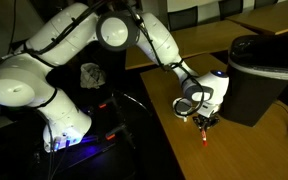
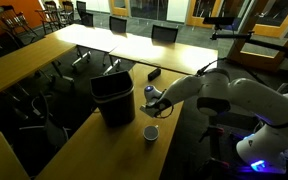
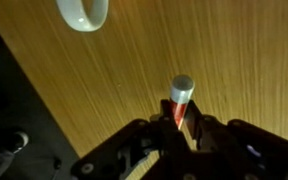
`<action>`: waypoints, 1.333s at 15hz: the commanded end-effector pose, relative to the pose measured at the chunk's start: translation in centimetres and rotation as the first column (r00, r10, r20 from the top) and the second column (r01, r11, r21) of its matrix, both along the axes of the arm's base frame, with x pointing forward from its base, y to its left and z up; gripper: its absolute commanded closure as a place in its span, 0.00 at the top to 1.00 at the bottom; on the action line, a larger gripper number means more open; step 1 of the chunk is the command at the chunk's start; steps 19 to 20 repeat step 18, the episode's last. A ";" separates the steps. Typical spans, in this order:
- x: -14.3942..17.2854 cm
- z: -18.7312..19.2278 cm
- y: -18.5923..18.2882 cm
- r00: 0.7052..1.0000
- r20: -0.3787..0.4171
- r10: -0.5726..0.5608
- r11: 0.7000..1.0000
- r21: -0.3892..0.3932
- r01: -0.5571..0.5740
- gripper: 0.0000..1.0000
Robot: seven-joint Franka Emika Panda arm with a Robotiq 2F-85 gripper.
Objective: Remove the marker from the cup and put it on the table
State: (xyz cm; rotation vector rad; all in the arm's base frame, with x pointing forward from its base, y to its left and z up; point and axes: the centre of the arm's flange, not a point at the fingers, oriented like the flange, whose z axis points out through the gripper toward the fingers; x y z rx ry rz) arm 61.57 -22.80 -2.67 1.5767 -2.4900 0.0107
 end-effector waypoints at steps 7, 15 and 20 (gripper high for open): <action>3.6 4.4 0.7 0.988 0.039 0.148 0.986 0.074 -0.150 0.81; 1.6 15.8 4.7 0.941 0.019 0.338 0.928 0.161 -0.337 1.00; 0.7 16.7 5.9 0.931 0.007 0.366 0.917 0.166 -0.362 1.00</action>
